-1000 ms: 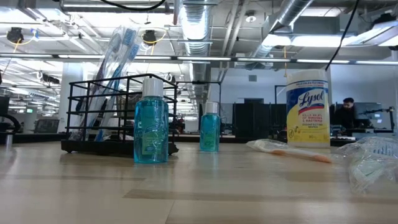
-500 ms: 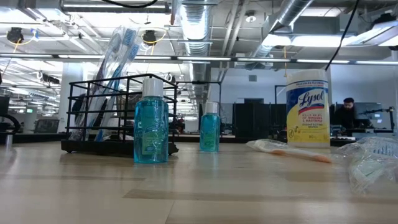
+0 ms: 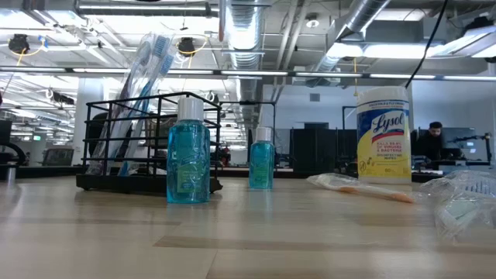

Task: Pick & Place toothbrushing station
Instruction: Put the left orange toothbrush into the right compartment of the wire organizer

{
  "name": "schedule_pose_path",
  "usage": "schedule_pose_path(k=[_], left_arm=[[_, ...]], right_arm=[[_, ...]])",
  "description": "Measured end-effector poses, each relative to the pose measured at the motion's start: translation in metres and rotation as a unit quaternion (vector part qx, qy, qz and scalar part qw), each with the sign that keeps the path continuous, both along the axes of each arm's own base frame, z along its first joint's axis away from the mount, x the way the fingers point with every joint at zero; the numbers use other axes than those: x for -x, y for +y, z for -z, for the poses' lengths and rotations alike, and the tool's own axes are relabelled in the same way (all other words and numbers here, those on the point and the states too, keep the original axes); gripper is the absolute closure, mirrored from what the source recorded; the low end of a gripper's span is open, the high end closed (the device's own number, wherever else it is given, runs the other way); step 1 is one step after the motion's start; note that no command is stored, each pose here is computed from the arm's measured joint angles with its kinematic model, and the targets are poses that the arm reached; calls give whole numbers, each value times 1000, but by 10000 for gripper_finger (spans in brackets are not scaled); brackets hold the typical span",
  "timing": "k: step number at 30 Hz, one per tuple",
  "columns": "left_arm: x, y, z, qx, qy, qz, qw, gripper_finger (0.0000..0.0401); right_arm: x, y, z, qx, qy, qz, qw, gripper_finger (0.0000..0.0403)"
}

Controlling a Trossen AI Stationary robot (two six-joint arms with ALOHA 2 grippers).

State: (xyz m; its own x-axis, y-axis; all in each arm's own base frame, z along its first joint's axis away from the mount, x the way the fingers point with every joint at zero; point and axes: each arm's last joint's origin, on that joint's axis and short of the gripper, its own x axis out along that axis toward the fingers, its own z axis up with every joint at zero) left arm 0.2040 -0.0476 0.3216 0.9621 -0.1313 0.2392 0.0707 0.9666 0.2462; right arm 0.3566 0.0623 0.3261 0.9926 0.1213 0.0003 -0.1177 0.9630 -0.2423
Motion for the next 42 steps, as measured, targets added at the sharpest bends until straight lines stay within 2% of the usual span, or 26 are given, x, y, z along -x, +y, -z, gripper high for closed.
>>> schedule_pose_path(k=[5, 11, 16, 25, 29, 42], left_arm=[[16, 1, 6, 3, -8, 9, 1000, 332], [25, 0, 11, 4, -11, 17, 1000, 333], [25, 0, 11, 4, -12, 17, 1000, 333], [24, -1, 12, 3, -9, 18, 1000, 333], [24, -1, 12, 3, -8, 18, 1000, 333], [23, -1, 14, 0, 3, 18, 1000, 333]], right_arm=[[1, 0, 6, -16, -4, 0, 1000, 403], [5, 2, 12, -32, -30, -7, 999, 403], [5, 3, 24, -55, -41, -23, 997, 403], [-17, 10, 63, -84, -29, -42, 995, 403], [-21, 11, 69, -90, -40, -53, 994, 403], [-31, 17, 97, -112, -14, -69, 991, 403]])
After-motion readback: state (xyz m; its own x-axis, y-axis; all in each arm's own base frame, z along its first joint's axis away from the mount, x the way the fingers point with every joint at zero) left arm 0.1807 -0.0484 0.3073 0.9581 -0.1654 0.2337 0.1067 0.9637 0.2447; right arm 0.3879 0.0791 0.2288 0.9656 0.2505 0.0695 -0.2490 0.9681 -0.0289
